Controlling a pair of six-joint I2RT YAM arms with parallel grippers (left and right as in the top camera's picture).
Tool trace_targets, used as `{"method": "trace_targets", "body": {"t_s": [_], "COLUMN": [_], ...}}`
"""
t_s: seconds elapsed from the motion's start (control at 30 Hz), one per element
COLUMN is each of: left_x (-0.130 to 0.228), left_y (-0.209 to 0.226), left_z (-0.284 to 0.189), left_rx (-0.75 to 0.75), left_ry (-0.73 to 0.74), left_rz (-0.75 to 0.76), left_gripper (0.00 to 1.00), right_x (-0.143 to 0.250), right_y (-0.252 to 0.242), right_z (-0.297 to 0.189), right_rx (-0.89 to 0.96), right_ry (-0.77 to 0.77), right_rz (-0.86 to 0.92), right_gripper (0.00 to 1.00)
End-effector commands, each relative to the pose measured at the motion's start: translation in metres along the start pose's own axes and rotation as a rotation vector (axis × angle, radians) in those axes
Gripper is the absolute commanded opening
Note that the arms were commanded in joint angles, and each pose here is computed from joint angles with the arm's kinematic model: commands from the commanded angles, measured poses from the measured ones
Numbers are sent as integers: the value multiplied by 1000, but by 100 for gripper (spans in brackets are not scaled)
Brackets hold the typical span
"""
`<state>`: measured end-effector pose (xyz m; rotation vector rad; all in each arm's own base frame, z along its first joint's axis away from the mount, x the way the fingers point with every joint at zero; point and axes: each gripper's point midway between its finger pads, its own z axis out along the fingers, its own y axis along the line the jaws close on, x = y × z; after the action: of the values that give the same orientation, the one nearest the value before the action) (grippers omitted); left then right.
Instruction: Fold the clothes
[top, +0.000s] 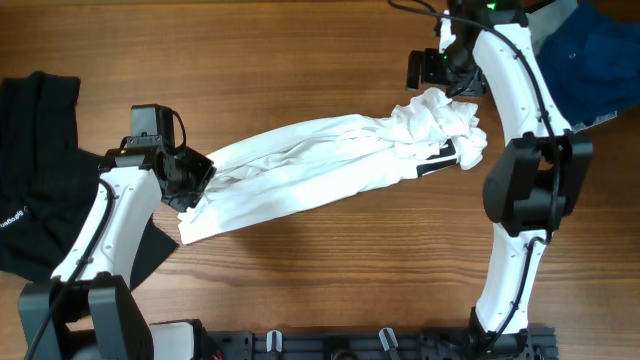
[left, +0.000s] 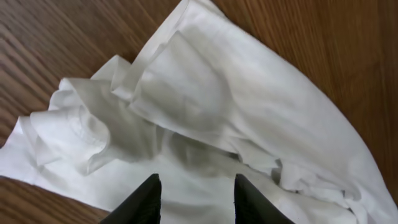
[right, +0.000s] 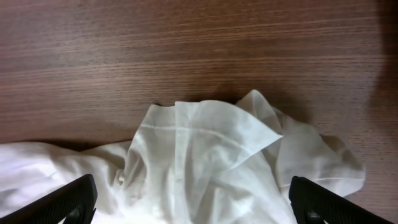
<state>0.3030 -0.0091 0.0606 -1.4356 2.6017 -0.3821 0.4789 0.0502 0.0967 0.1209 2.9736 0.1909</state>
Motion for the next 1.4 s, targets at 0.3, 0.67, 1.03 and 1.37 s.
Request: {"method": "trace_targets", "body": {"t_s": [0.3, 0.67, 1.03, 1.37], "left_x": [8, 9, -11, -24], "left_y": [5, 30, 50, 59], "left_z": [1, 14, -5, -6], "left_rx": [35, 365, 493, 519], "left_ry": [75, 238, 211, 159], "left_rz": [47, 100, 139, 179], "left_gripper": [100, 100, 100, 100], "right_x": [-11, 2, 5, 3], "right_y": [-50, -49, -44, -39], "right_z": [-38, -37, -39, -41], "right_rx": [-301, -301, -327, -360], "right_ry": [-46, 7, 20, 13], "right_rz": [85, 78, 84, 83], "right_gripper": [100, 100, 100, 100]}}
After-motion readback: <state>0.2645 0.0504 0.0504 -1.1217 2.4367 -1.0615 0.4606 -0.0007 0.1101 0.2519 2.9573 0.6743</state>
